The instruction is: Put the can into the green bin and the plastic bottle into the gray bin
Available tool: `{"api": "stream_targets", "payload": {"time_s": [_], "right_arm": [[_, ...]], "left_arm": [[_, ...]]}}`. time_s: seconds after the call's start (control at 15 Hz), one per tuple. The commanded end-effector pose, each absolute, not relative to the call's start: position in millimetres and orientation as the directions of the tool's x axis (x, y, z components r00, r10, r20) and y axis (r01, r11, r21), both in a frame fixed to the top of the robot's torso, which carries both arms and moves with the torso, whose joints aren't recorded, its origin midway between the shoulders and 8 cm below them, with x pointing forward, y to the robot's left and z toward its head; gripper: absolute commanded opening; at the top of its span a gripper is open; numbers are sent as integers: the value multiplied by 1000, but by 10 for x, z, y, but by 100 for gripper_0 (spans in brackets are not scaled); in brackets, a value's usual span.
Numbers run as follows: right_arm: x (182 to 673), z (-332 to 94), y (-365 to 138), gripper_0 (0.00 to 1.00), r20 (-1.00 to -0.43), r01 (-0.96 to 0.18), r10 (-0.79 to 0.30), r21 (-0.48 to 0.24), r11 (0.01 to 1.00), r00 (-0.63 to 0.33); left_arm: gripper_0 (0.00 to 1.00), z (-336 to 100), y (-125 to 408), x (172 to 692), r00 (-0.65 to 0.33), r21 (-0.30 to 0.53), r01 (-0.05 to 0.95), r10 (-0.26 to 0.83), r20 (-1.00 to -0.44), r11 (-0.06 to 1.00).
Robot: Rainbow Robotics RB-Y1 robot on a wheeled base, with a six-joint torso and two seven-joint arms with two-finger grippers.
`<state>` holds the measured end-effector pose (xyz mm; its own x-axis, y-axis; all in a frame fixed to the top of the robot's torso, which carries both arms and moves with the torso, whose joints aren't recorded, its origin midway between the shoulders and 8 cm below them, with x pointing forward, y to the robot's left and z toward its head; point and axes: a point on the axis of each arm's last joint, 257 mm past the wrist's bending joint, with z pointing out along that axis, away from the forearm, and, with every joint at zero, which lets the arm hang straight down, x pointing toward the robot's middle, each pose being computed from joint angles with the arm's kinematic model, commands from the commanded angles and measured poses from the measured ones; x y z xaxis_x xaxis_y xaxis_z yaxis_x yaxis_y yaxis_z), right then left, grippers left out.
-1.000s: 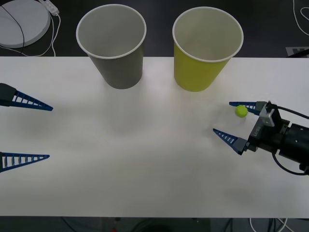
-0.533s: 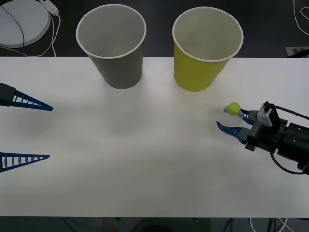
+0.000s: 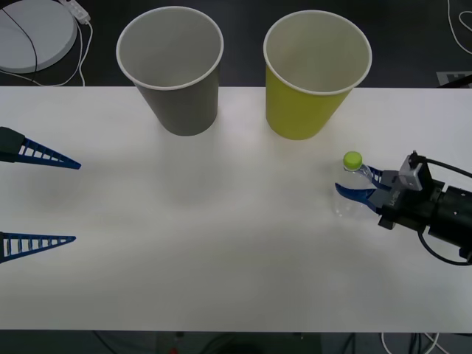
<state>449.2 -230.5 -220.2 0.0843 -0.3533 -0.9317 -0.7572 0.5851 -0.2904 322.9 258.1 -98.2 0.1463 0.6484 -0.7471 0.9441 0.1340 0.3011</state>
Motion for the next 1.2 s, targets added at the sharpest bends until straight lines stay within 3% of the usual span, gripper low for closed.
{"api": "stream_targets", "payload": {"time_s": [0.07, 1.2], "right_arm": [[4453, -2118, -2345, 0, -939, -764, -333, -275, 584, 83], [3869, -1028, -2785, 0, -952, -770, -303, -170, 616, -33]], "left_arm": [[100, -982, 2581, 3229, 146, 301, 944, 648, -747, 134], [100, -982, 2581, 3229, 146, 301, 944, 648, -747, 134]]}}
